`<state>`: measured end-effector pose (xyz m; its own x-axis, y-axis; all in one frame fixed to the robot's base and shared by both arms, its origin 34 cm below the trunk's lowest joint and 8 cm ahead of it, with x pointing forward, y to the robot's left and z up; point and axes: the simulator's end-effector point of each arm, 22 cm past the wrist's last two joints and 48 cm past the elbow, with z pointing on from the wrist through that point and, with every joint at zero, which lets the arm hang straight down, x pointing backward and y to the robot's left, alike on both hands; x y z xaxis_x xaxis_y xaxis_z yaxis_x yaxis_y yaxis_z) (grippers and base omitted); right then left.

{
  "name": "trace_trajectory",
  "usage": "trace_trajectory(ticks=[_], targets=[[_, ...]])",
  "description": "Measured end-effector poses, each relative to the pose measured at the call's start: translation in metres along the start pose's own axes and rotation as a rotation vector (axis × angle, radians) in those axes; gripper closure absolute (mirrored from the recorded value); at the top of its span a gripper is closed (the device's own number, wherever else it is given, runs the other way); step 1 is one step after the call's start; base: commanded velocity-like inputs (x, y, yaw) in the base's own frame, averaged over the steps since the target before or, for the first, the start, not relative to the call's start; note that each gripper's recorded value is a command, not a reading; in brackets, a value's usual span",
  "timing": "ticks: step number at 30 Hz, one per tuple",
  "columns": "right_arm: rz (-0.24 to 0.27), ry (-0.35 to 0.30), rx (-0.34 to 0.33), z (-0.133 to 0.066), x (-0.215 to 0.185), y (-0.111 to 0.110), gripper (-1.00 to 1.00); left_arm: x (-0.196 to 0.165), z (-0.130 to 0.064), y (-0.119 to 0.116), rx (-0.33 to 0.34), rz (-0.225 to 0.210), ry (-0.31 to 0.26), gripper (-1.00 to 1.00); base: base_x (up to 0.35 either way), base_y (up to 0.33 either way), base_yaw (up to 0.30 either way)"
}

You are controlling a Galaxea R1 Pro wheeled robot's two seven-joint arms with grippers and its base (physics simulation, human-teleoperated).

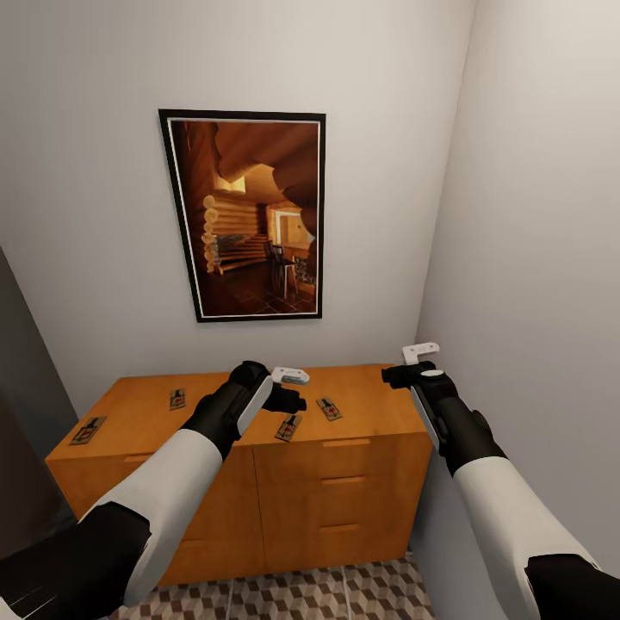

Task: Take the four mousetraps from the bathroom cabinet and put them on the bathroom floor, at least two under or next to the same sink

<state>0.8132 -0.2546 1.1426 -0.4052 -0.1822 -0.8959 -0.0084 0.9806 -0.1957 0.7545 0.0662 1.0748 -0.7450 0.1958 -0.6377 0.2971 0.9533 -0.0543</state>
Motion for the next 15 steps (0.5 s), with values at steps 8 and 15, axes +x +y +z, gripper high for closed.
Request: trace_trajectory(ticks=[8, 15], targets=[[0.000, 0.000, 0.000, 0.0000, 0.0000, 0.0000, -1.00, -0.0007, -0.0001, 0.0014, -0.005, 0.000, -0.003, -1.00, 0.000, 0.000, 0.000], [-0.001, -0.001, 0.000, -0.0004, -0.0002, -0.0001, -1.00, -0.0008, -0.0006, 0.0019, -0.007, 0.001, -0.003, -1.00, 0.112, 0.097, 0.000]])
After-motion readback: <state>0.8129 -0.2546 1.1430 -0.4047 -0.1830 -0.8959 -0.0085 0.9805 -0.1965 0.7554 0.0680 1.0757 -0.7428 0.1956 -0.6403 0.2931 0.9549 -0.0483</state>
